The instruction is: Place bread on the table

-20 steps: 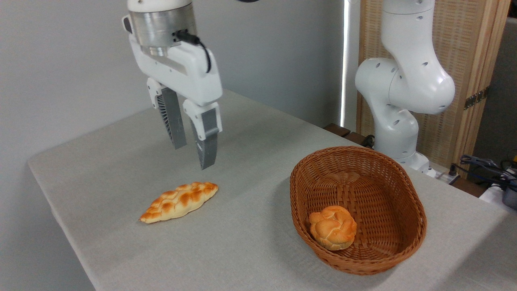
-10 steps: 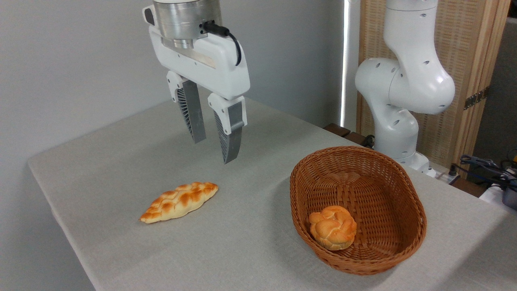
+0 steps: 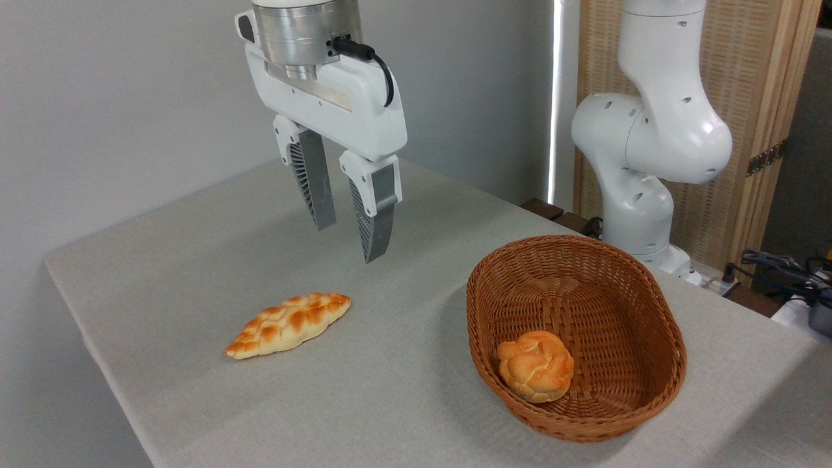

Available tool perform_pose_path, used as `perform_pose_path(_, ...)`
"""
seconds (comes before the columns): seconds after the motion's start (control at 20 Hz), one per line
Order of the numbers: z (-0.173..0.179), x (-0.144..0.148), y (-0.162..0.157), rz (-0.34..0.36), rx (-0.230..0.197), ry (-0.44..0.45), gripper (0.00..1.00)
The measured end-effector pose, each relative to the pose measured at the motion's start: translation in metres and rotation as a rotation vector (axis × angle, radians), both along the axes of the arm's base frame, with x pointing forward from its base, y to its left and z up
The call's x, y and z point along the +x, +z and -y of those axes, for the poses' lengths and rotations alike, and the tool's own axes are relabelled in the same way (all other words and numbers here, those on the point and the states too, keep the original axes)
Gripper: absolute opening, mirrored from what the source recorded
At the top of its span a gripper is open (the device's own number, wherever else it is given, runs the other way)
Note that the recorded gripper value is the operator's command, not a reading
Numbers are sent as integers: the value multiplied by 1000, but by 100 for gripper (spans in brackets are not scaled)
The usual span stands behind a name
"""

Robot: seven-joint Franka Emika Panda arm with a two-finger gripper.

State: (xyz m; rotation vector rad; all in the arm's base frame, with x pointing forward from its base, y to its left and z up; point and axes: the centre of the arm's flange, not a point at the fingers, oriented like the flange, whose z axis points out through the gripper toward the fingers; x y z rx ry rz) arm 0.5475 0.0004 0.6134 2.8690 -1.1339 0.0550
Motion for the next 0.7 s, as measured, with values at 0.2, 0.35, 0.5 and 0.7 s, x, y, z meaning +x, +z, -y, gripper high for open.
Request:
perform_pose_path(0.2,0,0,0,1,0,0,100)
perform_pose_path(0.35,0,0,0,1,0,0,100)
perform_pose_path(0.5,0,0,0,0,6,-1,100)
perform_pose_path(0.7,0,1,-1,-2,33,-7,100)
